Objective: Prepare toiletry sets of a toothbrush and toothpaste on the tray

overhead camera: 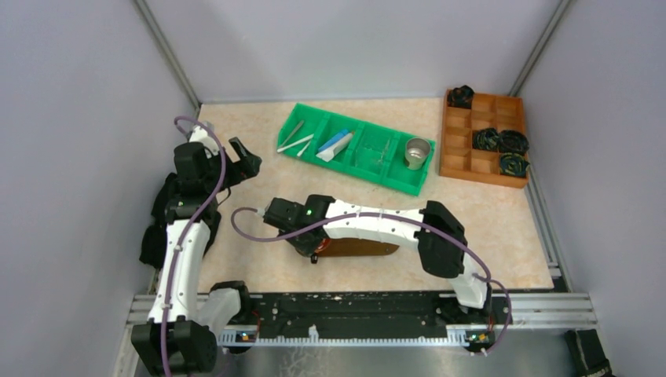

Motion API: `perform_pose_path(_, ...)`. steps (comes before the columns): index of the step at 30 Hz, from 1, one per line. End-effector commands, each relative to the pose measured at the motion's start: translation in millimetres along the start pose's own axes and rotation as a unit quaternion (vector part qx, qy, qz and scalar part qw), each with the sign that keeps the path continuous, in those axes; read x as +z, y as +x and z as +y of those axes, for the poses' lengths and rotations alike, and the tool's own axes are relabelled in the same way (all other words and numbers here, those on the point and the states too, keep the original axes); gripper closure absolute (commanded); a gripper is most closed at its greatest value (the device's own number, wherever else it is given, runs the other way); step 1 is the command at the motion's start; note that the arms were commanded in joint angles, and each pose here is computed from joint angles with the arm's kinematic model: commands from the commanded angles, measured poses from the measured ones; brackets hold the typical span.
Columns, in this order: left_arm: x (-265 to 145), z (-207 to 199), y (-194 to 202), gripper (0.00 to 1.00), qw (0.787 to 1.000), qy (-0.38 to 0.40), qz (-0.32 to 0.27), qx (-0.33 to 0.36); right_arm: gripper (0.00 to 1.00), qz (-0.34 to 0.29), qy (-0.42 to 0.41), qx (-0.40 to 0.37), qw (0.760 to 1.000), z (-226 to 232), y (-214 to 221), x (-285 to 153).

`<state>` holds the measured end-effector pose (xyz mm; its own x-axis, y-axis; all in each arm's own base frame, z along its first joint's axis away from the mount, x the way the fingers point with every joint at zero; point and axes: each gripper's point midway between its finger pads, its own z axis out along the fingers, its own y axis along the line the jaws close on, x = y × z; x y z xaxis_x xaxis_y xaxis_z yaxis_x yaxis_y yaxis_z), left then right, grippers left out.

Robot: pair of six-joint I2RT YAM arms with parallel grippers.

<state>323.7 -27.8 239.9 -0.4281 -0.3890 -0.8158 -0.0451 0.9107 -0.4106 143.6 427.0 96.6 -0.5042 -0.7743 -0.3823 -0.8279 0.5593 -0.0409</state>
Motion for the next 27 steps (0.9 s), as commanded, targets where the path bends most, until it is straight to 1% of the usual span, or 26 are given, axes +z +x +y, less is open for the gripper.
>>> perform_pose_path(1, -1.0, -1.2, -2.7, 0.01, 1.000, 0.008, -0.005, -0.001, 0.85, -0.016, -0.003, -0.009, 1.000, 7.4, -11.8, -4.6)
perform_pose_path(3, -1.7, -2.5, -3.8, 0.01, 1.000, 0.010, -0.007, -0.001, 0.78, -0.014, 0.005, -0.009, 1.000, 5.2, -10.8, -3.6)
perform_pose_path(5, -2.2, -3.0, -4.4, 0.01, 1.000, 0.011, -0.008, -0.001, 0.76, -0.013, 0.008, -0.009, 1.000, 3.9, -10.5, -2.2)
perform_pose_path(8, -2.7, -3.0, -4.1, 0.01, 1.000, 0.011, -0.008, 0.000, 0.69, -0.014, 0.010, -0.010, 1.000, 3.5, -11.1, -2.1)
perform_pose_path(10, -2.8, -3.2, -3.5, 0.01, 1.000, 0.012, -0.007, 0.000, 0.69, -0.015, 0.011, -0.008, 1.000, 3.0, -11.6, -3.2)
perform_pose_path(11, -2.8, -3.5, -3.1, 0.01, 1.000, 0.013, -0.007, 0.000, 0.68, -0.016, 0.011, -0.008, 1.000, 3.1, -12.1, -4.0)
perform_pose_path(14, -2.5, -3.3, -2.3, 0.01, 1.000, 0.013, -0.006, 0.000, 0.58, -0.028, 0.021, -0.002, 0.999, -1.1, -16.5, -10.4)
perform_pose_path(15, -2.6, -3.6, -2.8, 0.01, 1.000, 0.014, -0.007, 0.000, 0.57, -0.034, 0.025, 0.001, 0.999, -3.2, -19.0, -13.7)
perform_pose_path(17, -2.5, -4.0, -2.8, 0.01, 1.000, 0.015, -0.007, 0.000, 0.56, -0.058, 0.032, 0.012, 0.998, -7.0, -28.3, -25.7)
perform_pose_path(19, -2.1, -3.0, -1.6, 0.01, 1.000, 0.013, -0.006, 0.000, 0.47, -0.091, 0.042, 0.026, 0.995, -12.4, -41.6, -43.9)
perform_pose_path(20, -1.7, -3.2, -0.9, 0.01, 1.000, 0.014, -0.005, -0.001, 0.45, -0.108, 0.042, 0.034, 0.993, -14.0, -48.8, -54.3)
perform_pose_path(24, -2.4, -2.9, -0.5, 0.01, 1.000, 0.014, -0.005, 0.000, 0.42, -0.172, 0.052, 0.061, 0.982, -25.1, -70.3, -99.8)
perform_pose_path(26, -3.2, -3.6, -1.3, 0.01, 1.000, 0.015, -0.007, 0.000, 0.40, -0.205, 0.083, 0.084, 0.972, -45.2, -74.4, -127.5)
perform_pose_path(27, -2.7, -3.2, -0.9, 0.01, 1.000, 0.015, -0.006, 0.000, 0.39, -0.210, 0.101, 0.096, 0.968, -58.0, -72.9, -133.0)
